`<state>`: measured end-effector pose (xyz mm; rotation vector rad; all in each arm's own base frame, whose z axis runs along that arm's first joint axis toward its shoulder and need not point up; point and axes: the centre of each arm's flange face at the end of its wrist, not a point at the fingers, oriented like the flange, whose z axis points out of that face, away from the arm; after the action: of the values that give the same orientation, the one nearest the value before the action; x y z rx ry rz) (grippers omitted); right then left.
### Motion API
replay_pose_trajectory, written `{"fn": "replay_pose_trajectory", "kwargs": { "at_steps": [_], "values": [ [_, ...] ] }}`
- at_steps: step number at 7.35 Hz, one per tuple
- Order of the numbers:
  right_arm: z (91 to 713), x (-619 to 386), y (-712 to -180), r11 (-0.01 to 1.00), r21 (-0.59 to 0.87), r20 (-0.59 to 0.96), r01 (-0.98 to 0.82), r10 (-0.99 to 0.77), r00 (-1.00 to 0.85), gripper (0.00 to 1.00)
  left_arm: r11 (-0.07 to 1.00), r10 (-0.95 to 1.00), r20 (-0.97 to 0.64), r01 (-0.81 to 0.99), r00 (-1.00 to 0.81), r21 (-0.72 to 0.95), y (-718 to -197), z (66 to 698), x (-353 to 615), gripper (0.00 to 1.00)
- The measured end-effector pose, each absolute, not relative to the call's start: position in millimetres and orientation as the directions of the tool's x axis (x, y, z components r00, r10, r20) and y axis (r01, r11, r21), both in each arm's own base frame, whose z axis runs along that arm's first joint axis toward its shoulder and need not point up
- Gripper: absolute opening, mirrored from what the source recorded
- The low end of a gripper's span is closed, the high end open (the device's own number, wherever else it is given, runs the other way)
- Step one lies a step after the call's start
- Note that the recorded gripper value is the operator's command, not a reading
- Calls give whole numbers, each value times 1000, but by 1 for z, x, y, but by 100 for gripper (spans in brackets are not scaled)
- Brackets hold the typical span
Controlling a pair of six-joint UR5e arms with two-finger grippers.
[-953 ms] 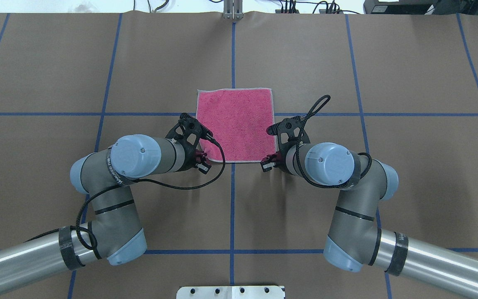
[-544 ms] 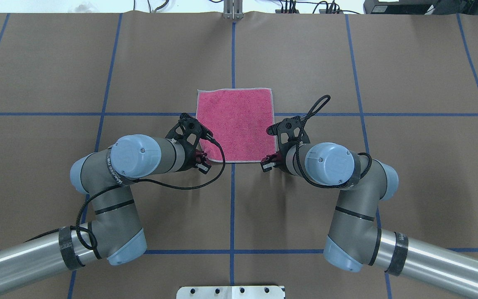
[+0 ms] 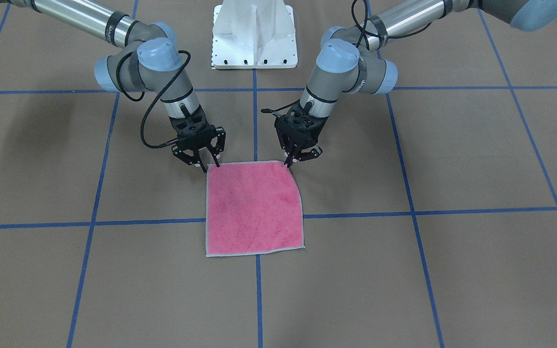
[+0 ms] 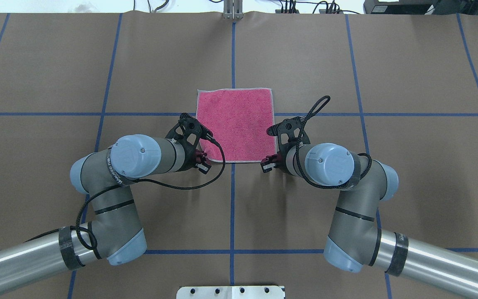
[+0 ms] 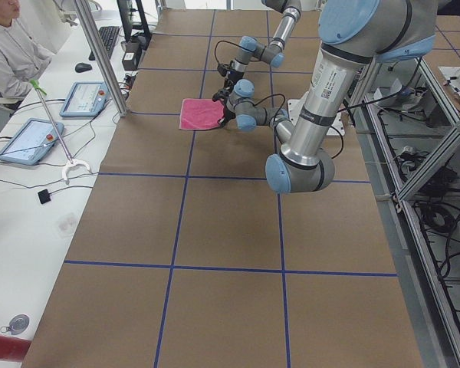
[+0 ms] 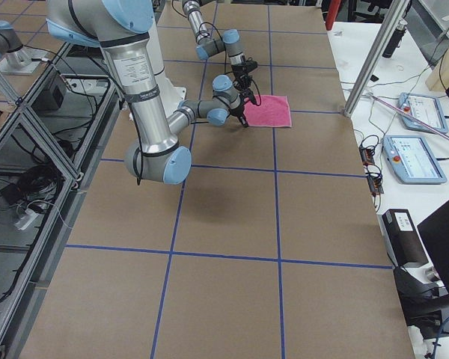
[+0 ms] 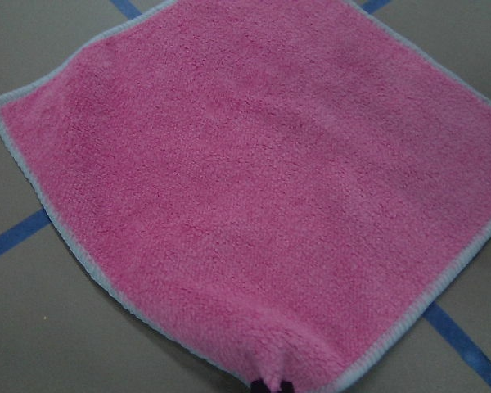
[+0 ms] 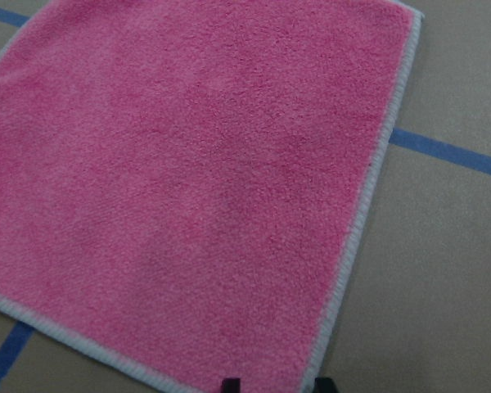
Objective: Fold towel twice with both arms
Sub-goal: 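Close both grippers on the towel's near corners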
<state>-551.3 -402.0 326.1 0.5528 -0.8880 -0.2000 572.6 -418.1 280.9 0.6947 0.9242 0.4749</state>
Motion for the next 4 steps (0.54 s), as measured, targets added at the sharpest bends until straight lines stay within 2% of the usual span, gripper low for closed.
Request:
{"fn": "replay_pose_trajectory", "kwargs": {
  "at_steps": [4],
  "values": [
    [325,-552,-402,846,531,674,-53,-384,631,24,689,642,-557,-79,528,720,-418,281,572,1]
  ]
}}
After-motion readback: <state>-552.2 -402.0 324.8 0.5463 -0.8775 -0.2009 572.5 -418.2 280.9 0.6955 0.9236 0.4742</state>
